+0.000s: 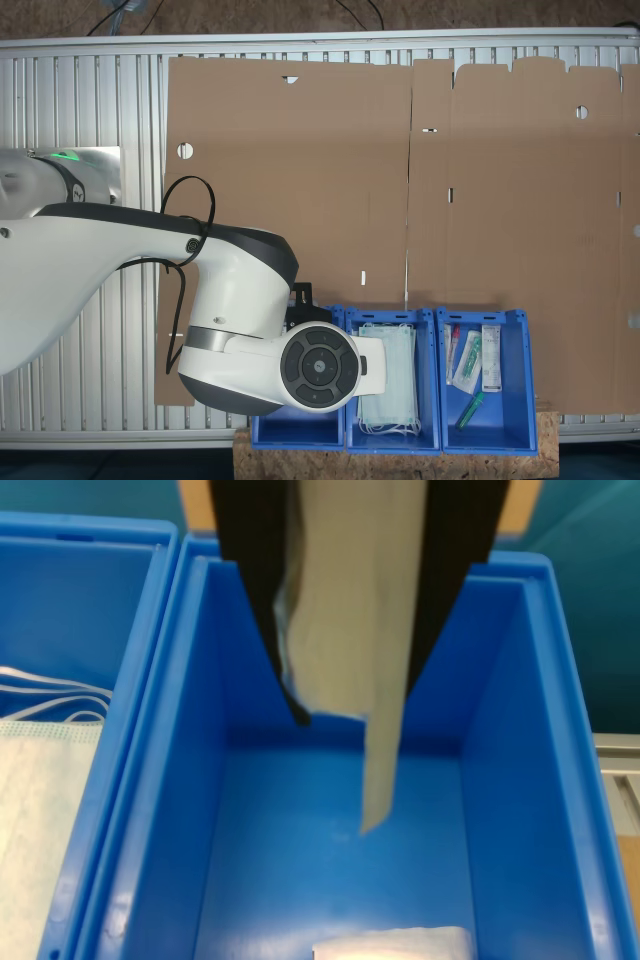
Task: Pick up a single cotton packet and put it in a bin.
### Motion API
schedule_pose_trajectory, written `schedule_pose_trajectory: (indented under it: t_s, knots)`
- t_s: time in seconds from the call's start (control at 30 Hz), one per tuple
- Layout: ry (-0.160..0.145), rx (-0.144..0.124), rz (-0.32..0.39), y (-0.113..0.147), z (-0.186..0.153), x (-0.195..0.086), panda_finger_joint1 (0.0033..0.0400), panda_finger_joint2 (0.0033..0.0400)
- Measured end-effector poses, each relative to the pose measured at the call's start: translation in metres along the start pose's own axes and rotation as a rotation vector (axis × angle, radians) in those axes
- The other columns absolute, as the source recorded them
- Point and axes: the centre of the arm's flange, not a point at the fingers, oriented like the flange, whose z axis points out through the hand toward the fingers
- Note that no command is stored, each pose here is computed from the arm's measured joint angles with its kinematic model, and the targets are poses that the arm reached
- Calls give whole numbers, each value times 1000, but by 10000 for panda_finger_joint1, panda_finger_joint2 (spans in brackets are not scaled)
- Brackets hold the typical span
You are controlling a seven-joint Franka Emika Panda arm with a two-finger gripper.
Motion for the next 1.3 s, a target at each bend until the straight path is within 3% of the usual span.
schedule_pose_trajectory:
  t_s: [1.13, 1.17, 1.3]
  knots:
    - [0, 0, 0, 0, 0, 0, 54, 54]
    - [0, 0, 0, 0, 0, 0, 148, 148]
    - [0, 0, 0, 0, 0, 0, 148, 148]
